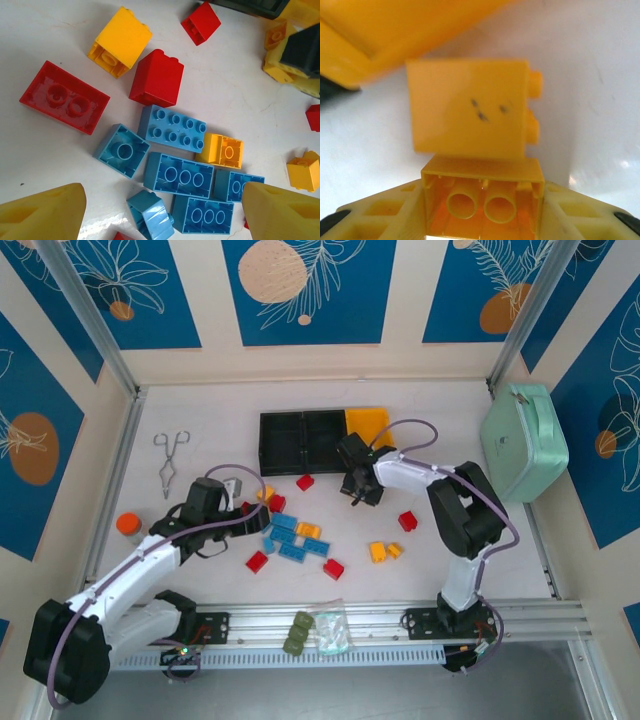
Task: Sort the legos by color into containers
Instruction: Pick up the lego from the center of the table, then place the lego in the container.
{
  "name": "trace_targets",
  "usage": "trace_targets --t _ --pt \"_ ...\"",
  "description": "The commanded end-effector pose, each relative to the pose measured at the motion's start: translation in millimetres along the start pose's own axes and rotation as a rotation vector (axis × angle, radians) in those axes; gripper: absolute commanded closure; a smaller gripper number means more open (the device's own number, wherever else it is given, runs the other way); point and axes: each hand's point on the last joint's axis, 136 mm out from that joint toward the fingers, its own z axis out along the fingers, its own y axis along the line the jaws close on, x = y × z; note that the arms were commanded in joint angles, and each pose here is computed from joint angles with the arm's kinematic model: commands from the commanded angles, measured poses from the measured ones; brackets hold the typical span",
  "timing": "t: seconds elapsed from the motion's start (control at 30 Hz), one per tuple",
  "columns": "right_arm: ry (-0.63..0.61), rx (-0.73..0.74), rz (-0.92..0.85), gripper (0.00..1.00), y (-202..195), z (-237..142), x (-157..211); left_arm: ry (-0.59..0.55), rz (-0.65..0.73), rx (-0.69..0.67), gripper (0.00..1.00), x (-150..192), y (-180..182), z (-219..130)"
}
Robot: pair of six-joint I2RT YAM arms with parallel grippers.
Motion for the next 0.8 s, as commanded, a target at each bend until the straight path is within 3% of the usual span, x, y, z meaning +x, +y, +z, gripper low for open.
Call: trace_targets --t 0.0,0.23,0.4,0.77 --pt "-0.014 -0.004 -0.042 0.53 -11.5 -25.2 9.6 -0.007 0.000 0.019 0.19 -0.6 -5.6 2.8" --pt "-0.065 -0.105 -0.107 0.56 -16.4 -80.6 2.3 -0.009 0.028 0.077 0.20 -12.3 -32.5 7.8" --pt "-0.083 -0.180 -0.088 0.56 -3.9 -98.7 -21.2 -0.009 0.084 0.090 0.21 -21.6 -60.4 12.0" --pt "-0.105 -0.197 0.074 0.55 20.3 -78.1 -100.8 0.020 0.179 0.110 0.23 -21.0 -113.9 25.0"
